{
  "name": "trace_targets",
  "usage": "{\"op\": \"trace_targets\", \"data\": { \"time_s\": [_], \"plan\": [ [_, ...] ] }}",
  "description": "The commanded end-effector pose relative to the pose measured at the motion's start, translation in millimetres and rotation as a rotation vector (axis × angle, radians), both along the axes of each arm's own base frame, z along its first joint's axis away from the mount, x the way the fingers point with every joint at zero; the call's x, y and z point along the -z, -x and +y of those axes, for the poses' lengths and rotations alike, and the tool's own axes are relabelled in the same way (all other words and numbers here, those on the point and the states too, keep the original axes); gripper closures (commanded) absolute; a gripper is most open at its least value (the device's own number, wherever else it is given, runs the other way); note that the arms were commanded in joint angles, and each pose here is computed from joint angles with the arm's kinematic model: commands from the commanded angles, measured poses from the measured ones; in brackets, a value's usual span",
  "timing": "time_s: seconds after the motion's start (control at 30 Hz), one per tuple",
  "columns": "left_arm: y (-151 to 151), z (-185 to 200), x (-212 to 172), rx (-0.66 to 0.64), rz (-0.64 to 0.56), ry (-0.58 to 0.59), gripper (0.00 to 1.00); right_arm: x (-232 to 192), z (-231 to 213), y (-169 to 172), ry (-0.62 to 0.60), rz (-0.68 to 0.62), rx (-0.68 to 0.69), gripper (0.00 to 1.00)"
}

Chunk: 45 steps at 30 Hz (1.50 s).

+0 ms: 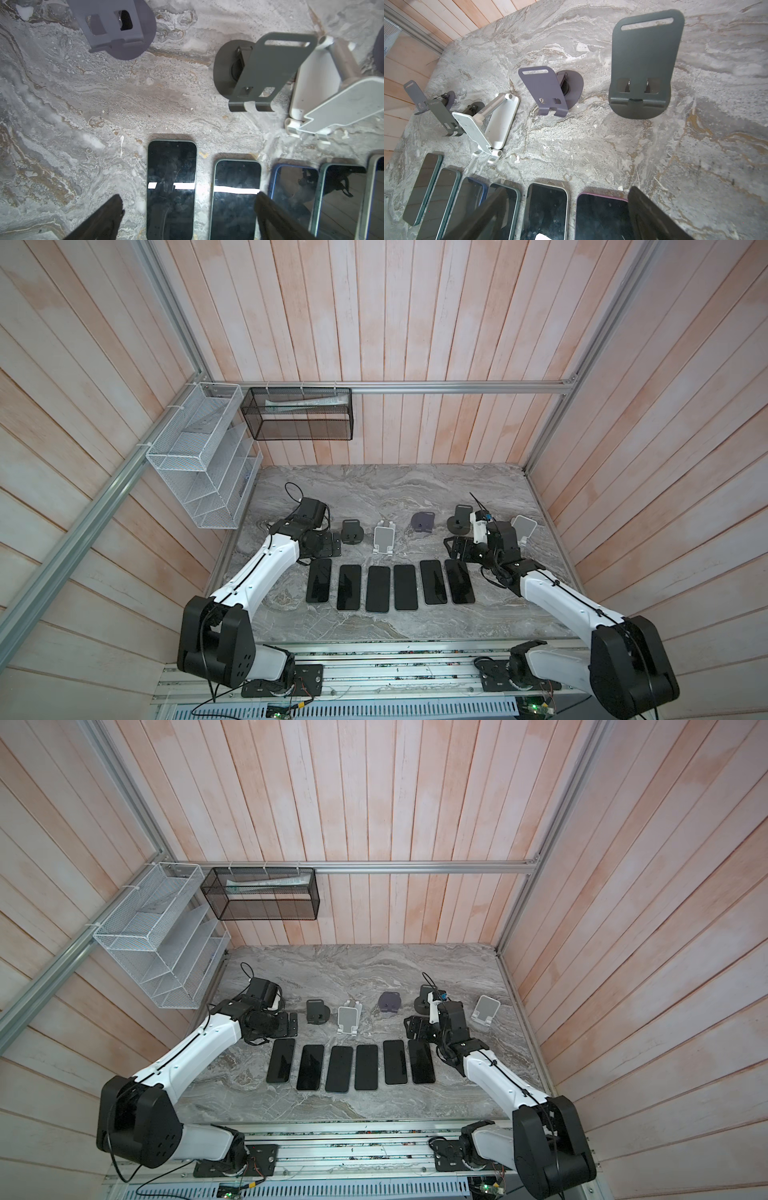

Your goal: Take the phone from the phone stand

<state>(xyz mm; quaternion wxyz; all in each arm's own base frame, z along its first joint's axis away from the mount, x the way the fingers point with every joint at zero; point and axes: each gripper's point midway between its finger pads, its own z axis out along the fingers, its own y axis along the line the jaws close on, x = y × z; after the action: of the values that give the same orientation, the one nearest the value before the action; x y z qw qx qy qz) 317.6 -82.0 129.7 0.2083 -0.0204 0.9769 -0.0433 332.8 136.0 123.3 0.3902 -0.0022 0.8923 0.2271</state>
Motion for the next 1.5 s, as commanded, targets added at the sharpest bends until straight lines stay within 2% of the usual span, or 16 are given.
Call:
{"op": "trace_targets", "data": {
  "time_s": [0.0,0.1,0.17,0.2,0.3,0.4,0.43,0.53,0.6,0.67,0.8,0.93,1.1,1.3,1.37,1.47],
  "plan": [
    [1.3,-10.9,-31.1,0.032,-0.054,0.063,0.00,-9.6,3.9,-2.5,0.002,-0.016,-0.021,0.08],
    [-3.5,-12.8,-71.1,0.046,-0.194,0.097,0.00,-19.3,13.1,2.5,-0.052,-0.044,-0.066,0.08],
    [-6.8,-11.9,-104.8,0.040,-0.337,0.128,0.00,-31.9,22.5,7.1,-0.098,-0.080,-0.112,0.08],
    [-7.8,-11.9,-117.8,0.037,-0.400,0.145,0.00,-37.7,24.5,8.0,-0.103,-0.098,-0.118,0.03],
    [-7.7,-13.6,-148.1,0.037,-0.600,0.214,0.00,-57.5,22.0,6.2,-0.141,-0.147,-0.050,0.02],
    [-5.1,-6.5,-157.3,-0.034,-0.765,0.284,0.00,-81.4,16.2,5.1,-0.184,-0.252,0.011,0.02],
    [-3.0,-6.2,-158.4,-0.017,-0.826,0.286,0.00,-92.3,14.8,6.2,-0.182,-0.317,0.010,0.02],
    [4.6,-11.5,-154.9,0.121,-0.965,0.215,0.00,-119.1,4.7,6.4,-0.103,-0.538,0.014,0.02],
    [8.2,-13.7,-150.1,0.198,-1.029,0.151,0.00,-126.6,-2.7,5.4,-0.007,-0.624,0.016,0.02],
    [7.6,-4.0,-143.2,0.176,-1.064,0.087,0.00,-132.1,-13.1,-0.1,0.063,-0.655,0.062,0.02],
    [2.4,32.8,-141.5,-0.012,-1.138,-0.036,0.00,-134.4,-25.2,-8.3,0.150,-0.671,0.095,0.02],
    [1.2,60.0,-144.2,-0.118,-1.232,-0.138,0.00,-128.7,-41.0,-6.7,0.145,-0.702,0.123,0.02],
    [-10.9,83.5,-131.2,-0.146,-1.274,-0.198,0.00,-116.9,-64.1,-0.1,0.190,-0.751,0.163,0.02],
    [-31.4,97.1,-65.1,-0.224,-1.171,-0.155,0.00,-115.0,-70.8,1.4,0.254,-0.767,0.167,0.02],
    [-36.1,92.2,-46.6,-0.156,-1.137,-0.198,0.00,-112.7,-70.7,2.4,0.261,-0.765,0.163,0.02],
    [-39.7,96.9,-25.0,-0.178,-1.124,-0.192,0.00,-109.3,-69.5,3.3,0.273,-0.765,0.147,0.02]
  ]
}}
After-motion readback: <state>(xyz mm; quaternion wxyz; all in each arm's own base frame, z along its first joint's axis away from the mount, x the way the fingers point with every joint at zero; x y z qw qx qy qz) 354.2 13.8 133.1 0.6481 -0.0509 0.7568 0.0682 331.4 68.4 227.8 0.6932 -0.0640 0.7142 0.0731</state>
